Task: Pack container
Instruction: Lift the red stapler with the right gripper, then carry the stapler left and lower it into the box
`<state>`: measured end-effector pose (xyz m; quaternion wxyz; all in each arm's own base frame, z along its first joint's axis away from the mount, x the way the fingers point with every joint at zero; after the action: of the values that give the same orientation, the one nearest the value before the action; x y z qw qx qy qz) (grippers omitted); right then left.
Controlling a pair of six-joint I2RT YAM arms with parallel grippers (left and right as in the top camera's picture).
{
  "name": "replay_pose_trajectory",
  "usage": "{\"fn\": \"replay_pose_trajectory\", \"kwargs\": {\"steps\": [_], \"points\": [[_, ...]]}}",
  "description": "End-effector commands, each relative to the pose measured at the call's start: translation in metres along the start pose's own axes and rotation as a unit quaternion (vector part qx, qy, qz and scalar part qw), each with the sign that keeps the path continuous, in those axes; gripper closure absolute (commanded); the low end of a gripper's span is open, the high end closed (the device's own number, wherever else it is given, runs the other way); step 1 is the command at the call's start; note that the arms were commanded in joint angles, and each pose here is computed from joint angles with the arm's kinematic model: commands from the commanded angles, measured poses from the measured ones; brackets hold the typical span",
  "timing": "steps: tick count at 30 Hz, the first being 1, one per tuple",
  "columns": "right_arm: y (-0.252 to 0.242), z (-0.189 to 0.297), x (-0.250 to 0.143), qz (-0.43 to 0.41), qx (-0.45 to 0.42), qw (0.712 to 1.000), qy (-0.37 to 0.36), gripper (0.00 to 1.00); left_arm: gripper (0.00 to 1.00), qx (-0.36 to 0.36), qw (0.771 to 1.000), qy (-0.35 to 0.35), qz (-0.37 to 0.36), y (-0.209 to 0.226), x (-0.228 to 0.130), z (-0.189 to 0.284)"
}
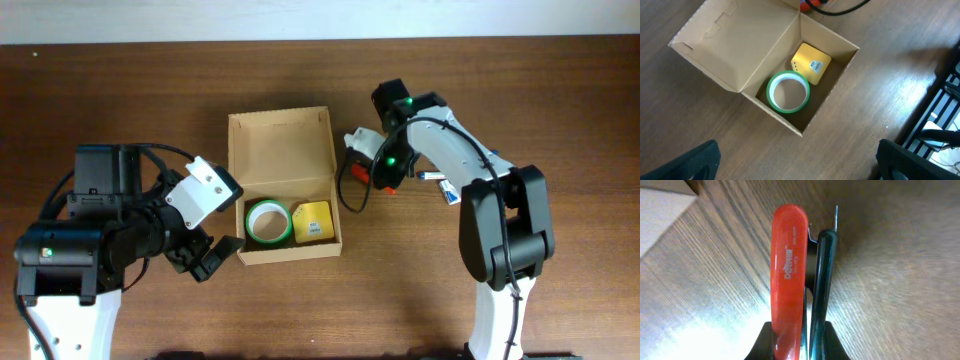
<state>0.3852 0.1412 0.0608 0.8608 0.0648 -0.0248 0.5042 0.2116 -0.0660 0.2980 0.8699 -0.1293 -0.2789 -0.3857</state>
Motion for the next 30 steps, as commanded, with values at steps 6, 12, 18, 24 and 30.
{"fn": "replay_pose_trajectory", "kwargs": {"steps": [6, 12, 18, 24, 30], "points": [[-0.006, 0.037, 0.018, 0.005, -0.026, 0.999, -0.023, 0.96, 0.00, 0.001, 1.000, -0.013, -0.008, 0.000, 0.005, 0.005], [-0.002, 0.081, 0.024, 0.013, -0.063, 0.996, -0.064, 0.96, 0.01, 0.001, 1.000, -0.013, -0.008, 0.000, 0.005, 0.005], [0.017, 0.139, 0.030, 0.028, -0.083, 0.986, -0.138, 0.96, 0.00, 0.001, 1.000, -0.013, -0.008, 0.000, 0.005, 0.005], [0.052, 0.183, 0.040, 0.063, -0.079, 0.973, -0.208, 0.96, 0.00, 0.001, 1.000, -0.012, -0.009, 0.000, 0.005, 0.005], [0.104, 0.174, 0.067, 0.131, -0.051, 0.969, -0.202, 0.96, 0.00, 0.001, 1.000, -0.013, -0.008, 0.000, 0.005, 0.005]]}}
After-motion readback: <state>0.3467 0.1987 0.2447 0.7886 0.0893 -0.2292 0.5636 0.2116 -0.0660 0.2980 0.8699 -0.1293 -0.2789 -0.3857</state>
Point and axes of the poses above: each gripper's point midway between its finger pads, its own z axis back along the fingers, its own y axis along the line the jaws close on, x = y × z, the point moved 3 cm from there along z, back along the fingers, and after that the axes turned 3 degrees about z, right-handed, at the moved point
